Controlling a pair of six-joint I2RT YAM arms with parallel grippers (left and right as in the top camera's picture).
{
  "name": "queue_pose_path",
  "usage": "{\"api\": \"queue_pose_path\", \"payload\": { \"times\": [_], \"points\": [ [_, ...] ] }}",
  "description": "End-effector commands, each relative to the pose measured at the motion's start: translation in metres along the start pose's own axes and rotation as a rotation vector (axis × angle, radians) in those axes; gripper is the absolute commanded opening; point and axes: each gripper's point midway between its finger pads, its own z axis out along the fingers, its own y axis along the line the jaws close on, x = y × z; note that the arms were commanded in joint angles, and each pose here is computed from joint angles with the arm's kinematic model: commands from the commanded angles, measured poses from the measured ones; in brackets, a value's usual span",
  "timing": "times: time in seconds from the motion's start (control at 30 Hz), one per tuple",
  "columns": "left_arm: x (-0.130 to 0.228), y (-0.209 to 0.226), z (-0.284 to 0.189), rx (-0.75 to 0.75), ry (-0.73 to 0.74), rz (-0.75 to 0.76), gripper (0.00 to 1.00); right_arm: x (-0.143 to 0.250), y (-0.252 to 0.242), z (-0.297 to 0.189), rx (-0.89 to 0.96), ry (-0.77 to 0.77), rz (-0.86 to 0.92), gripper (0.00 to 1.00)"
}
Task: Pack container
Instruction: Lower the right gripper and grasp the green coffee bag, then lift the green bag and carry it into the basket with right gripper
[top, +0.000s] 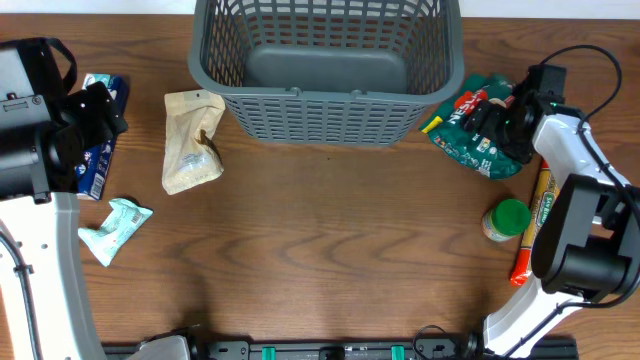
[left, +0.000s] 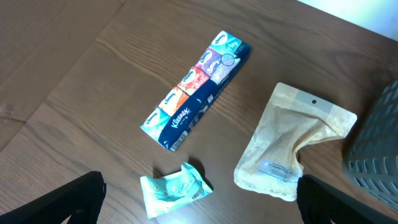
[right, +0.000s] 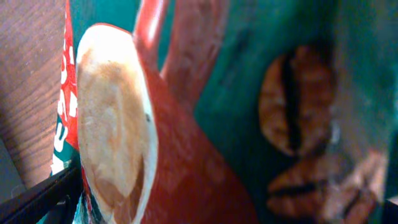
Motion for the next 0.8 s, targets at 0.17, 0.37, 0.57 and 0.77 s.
{"api": "queue_pose_path", "payload": {
  "times": [0.17, 0.37, 0.57, 0.77],
  "points": [
    [0.0, 0.001, -0.001, -0.001, 0.005, 0.015, 0.99, 0.019, -0.017, 0.03, 0.067, 0.069, 0.077, 0.57],
    [0.0, 0.001, -0.001, -0.001, 0.005, 0.015, 0.99, 0.023, -0.018, 0.03, 0.073, 0.085, 0.1, 0.08],
    [-0.001, 0.001, -0.001, -0.001, 0.005, 0.015, 0.99, 0.02, -0.014, 0.018, 0.063, 0.082, 0.099, 0.01],
    [0.0, 0.001, -0.001, -0.001, 0.005, 0.015, 0.99, -0.026, 0.01, -0.045, 0.016, -0.043, 0.032, 0.01]
  ]
}}
